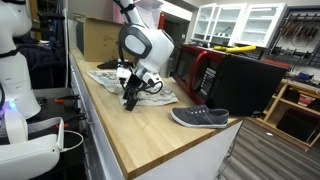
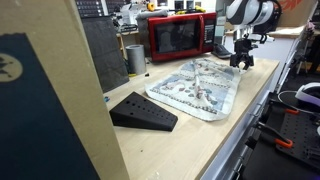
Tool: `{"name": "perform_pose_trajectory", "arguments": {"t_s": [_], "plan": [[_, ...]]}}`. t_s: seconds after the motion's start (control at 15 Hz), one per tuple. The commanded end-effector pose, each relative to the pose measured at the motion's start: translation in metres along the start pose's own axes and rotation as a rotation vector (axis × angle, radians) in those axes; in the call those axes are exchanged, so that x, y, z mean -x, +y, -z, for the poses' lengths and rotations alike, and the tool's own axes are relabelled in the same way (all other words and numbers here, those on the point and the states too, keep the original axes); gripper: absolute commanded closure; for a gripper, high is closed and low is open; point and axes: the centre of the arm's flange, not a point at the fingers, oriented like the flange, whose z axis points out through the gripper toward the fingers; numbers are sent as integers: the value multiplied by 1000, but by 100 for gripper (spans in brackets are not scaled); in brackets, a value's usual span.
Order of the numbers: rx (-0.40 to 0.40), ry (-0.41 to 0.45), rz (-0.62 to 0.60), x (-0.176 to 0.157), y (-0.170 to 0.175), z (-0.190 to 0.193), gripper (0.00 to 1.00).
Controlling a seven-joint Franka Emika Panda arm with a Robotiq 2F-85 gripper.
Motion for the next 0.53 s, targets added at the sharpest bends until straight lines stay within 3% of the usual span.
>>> {"name": "perform_pose_trajectory", "arguments": {"t_s": [0.0, 0.27, 0.47], "plan": [[-65, -7, 8, -4, -9, -4, 66], [-86, -3, 6, -5, -11, 2, 95], [-83, 11, -4, -8, -12, 15, 100]]}}
